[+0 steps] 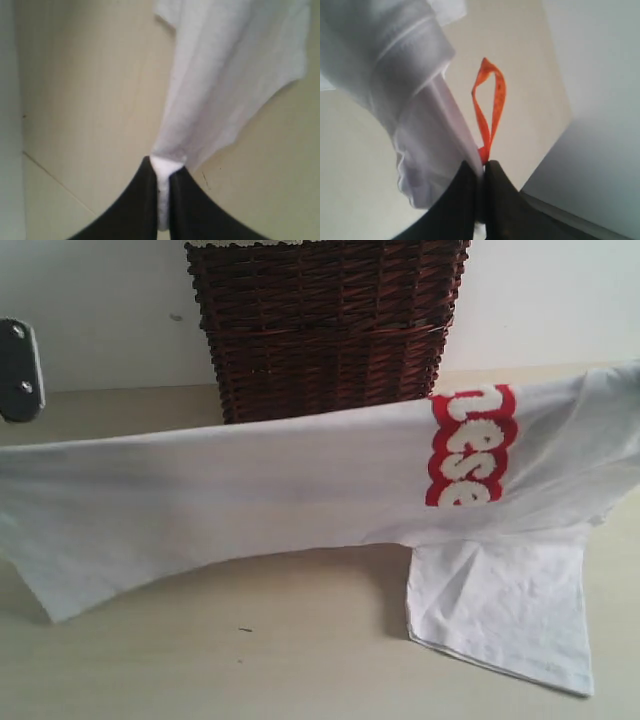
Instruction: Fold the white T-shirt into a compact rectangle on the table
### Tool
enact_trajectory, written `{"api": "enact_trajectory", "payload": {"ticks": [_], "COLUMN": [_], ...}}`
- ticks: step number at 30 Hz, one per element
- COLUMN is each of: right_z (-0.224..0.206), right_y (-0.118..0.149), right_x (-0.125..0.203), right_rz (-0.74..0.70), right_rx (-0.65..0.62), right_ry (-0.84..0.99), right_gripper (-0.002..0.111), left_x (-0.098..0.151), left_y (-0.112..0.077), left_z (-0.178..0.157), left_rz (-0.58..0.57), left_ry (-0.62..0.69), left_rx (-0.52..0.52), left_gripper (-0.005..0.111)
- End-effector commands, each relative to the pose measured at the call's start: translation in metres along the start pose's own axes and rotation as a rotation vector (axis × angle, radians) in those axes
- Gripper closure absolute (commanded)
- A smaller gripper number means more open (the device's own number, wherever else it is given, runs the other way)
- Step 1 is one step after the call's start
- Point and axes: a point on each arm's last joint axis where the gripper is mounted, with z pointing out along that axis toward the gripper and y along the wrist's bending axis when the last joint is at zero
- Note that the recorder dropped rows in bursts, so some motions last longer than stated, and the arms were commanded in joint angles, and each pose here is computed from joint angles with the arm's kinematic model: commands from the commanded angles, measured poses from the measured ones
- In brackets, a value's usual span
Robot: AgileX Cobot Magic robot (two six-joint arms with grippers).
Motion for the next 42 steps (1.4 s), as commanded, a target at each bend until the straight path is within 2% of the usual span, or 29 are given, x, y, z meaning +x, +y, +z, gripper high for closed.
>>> {"api": "enact_trajectory", "payload": {"ticks": [1,5,8,13,18,22,25,27,30,33,36,39,42], "right_z": [-0.055,-0.088,-0.112,-0.15,-0.176,-0.192,-0.198,-0.195,-0.175,-0.139,-0.099,-0.06,-0.026], "right_y": [-0.001,0.005,0.014,0.036,0.051,0.059,0.056,0.055,0.056,0.06,0.066,0.07,0.071], "right_x": [0.008,0.013,0.015,0.02,0.038,0.043,0.044,0.04,0.031,0.02,0.012,0.006,0.001], "right_rz": [0.12,0.343,0.402,0.38,0.415,0.41,0.416,0.423,0.427,0.412,0.339,0.304,0.265], "right_rx": [0.142,0.204,0.218,0.233,0.295,0.312,0.313,0.275,0.126,-0.069,-0.199,-0.238,-0.182], "right_ry": [-0.052,-0.126,-0.181,-0.255,-0.233,-0.271,-0.271,-0.272,-0.209,-0.09,0.014,0.062,0.059], "right_gripper": [0.108,0.108,0.108,0.108,0.108,0.108,0.108,0.108,0.108,0.108,0.108,0.108,0.108], "left_x": [0.026,0.047,0.065,0.094,0.122,0.138,0.14,0.137,0.129,0.119,0.106,0.095,0.085], "left_y": [0.0,-0.01,-0.021,-0.041,-0.059,-0.064,-0.065,-0.067,-0.067,-0.069,-0.072,-0.071,-0.066], "left_z": [-0.05,-0.092,-0.119,-0.152,-0.186,-0.211,-0.219,-0.217,-0.201,-0.173,-0.136,-0.097,-0.065], "left_rz": [-0.116,-0.206,-0.261,-0.314,-0.347,-0.354,-0.35,-0.352,-0.33,-0.242,-0.147,-0.081,-0.075], "left_ry": [-0.041,-0.161,-0.229,-0.292,-0.393,-0.457,-0.485,-0.491,-0.433,-0.324,-0.222,-0.135,-0.092], "left_rx": [-0.102,-0.162,-0.195,-0.259,-0.383,-0.472,-0.488,-0.45,-0.354,-0.247,-0.161,-0.162,-0.231], "left_gripper": [0.107,0.107,0.107,0.107,0.107,0.107,0.107,0.107,0.107,0.107,0.107,0.107,0.107]}}
